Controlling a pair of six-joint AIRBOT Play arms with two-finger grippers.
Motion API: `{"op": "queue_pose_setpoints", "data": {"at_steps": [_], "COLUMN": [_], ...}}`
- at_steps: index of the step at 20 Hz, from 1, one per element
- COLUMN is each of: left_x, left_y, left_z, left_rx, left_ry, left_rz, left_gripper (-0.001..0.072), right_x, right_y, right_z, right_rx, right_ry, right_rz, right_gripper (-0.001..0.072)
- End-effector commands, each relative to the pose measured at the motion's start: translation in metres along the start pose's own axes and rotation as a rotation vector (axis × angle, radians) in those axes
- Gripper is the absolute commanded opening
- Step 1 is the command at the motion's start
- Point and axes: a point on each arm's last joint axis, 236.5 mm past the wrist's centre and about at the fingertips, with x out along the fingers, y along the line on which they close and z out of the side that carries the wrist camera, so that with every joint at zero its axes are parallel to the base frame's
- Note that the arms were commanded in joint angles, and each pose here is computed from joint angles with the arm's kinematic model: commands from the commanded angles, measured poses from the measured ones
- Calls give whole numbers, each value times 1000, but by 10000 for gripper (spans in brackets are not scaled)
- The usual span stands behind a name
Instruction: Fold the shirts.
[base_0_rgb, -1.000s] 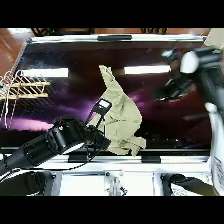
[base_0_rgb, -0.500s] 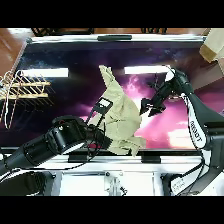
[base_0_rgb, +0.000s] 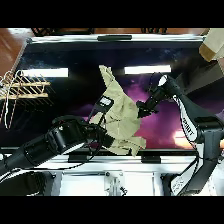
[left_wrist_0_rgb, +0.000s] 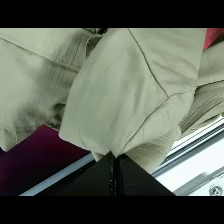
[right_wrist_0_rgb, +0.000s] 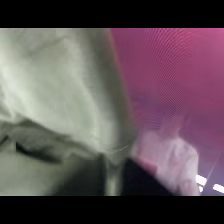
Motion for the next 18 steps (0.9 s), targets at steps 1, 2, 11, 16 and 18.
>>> {"op": "queue_pose_setpoints", "data": {"at_steps": [1,2,11,16,18], "left_x": [-1,-2,-310,-490,-436], "left_y": [18,27,127,84,95], "left_z": [2,5,211,208,190], "left_rx": [19,20,-171,-116,-118], "left_ry": [-6,-11,-926,-1461,-1264], "left_rz": [70,102,120,-150,-72], "left_gripper": [43,43,43,43,43], "right_x": [2,-9,-495,-562,-528], "right_y": [6,11,225,307,308], "right_z": [5,7,-63,-267,-278], "right_rx": [-31,-73,-596,-826,-873], "right_ry": [-19,-48,-1691,-2078,-1934], "right_rz": [-22,-27,-68,71,29], "right_gripper": [54,54,53,54,54]}}
